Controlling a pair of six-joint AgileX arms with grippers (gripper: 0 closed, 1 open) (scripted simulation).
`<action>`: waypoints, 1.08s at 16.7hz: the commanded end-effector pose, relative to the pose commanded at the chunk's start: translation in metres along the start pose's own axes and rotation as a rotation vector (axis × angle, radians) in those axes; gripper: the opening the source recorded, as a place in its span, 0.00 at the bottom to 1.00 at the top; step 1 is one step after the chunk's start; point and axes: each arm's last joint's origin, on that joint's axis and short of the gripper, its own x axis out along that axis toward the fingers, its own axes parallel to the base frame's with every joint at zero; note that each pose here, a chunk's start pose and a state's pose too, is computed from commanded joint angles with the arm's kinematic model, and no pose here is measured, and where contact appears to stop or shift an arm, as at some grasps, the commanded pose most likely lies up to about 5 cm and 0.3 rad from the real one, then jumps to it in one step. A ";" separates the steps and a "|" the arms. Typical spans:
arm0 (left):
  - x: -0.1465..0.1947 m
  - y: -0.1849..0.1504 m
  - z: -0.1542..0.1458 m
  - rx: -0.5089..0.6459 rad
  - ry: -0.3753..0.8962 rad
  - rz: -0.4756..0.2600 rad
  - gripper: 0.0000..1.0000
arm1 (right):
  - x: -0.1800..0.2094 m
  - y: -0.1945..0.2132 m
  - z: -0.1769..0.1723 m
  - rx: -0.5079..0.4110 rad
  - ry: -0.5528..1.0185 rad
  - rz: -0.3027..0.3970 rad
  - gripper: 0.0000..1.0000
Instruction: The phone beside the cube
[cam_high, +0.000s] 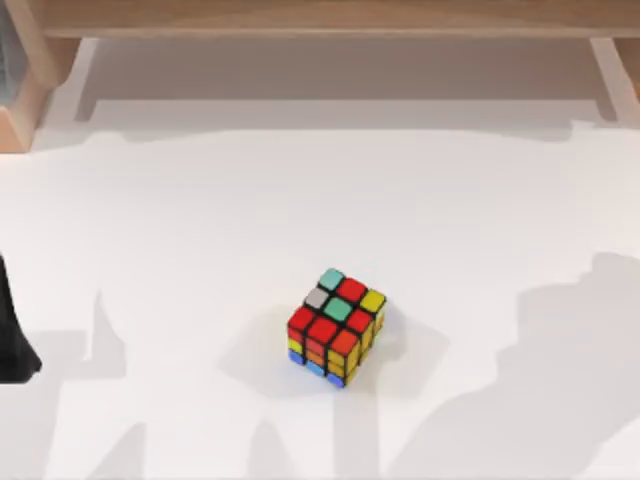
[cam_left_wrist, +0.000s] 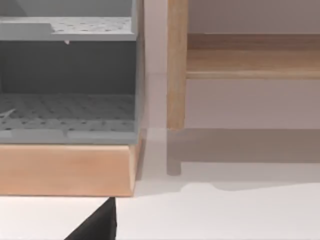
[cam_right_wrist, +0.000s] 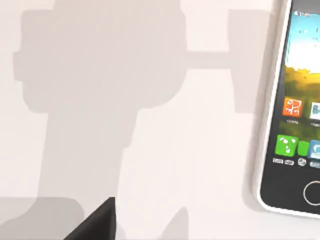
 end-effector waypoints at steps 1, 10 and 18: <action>0.000 0.000 0.000 0.000 0.000 0.000 1.00 | 0.015 -0.008 0.012 0.021 0.061 -0.007 1.00; 0.000 0.000 0.000 0.000 0.000 0.000 1.00 | 0.115 -0.070 0.055 0.154 0.363 -0.018 1.00; 0.000 0.000 0.000 0.000 0.000 0.000 1.00 | 0.123 -0.071 0.053 0.158 0.370 -0.018 1.00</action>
